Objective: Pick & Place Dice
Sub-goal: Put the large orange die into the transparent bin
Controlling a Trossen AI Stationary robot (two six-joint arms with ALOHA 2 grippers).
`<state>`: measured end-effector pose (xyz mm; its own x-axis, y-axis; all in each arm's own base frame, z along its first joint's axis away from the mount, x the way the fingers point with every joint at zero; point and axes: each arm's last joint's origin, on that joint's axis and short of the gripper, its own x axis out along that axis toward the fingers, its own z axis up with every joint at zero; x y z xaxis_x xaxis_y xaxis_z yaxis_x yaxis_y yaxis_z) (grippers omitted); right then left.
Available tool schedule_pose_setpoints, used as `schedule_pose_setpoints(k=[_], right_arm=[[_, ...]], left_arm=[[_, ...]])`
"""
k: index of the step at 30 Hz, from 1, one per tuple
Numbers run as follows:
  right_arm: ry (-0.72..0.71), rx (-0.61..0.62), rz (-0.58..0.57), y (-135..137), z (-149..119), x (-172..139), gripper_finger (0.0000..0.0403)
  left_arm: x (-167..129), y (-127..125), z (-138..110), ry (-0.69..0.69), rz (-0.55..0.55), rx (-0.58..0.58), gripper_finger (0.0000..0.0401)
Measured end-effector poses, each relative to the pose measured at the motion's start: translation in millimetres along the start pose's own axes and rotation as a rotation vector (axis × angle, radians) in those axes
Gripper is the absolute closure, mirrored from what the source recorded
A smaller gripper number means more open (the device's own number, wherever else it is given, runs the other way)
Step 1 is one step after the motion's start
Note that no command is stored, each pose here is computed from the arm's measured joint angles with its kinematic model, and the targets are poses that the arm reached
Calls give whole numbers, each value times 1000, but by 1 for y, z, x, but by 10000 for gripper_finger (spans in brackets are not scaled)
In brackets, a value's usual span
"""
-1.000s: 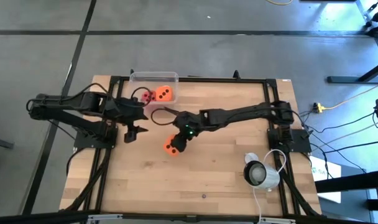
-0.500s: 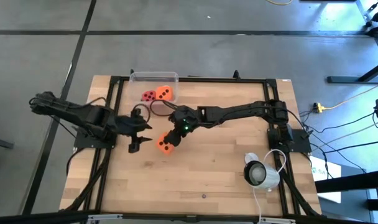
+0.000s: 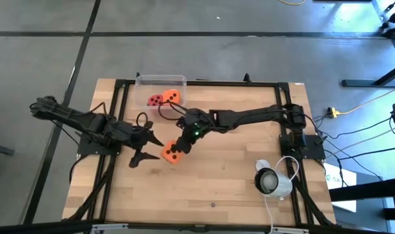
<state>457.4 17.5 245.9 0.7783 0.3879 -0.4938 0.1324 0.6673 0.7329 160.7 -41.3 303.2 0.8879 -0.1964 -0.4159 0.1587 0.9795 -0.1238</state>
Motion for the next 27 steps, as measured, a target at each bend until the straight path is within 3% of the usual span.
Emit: schedule_pose_setpoints(k=[6, 11, 17, 27], right_arm=[[-26, -40, 21, 11, 6, -16, 220], [-19, -28, 47, 14, 6, -17, 224], [-38, -19, 81, 21, 7, -19, 224], [-135, -62, 117, 41, 18, -48, 226]], left_arm=[[6, -1, 3, -18, -19, 6, 110], [7, 1, 5, -38, 61, 64, 88], [2, 3, 7, -77, 123, 86, 83], [-11, 4, 14, -133, 154, 64, 83]])
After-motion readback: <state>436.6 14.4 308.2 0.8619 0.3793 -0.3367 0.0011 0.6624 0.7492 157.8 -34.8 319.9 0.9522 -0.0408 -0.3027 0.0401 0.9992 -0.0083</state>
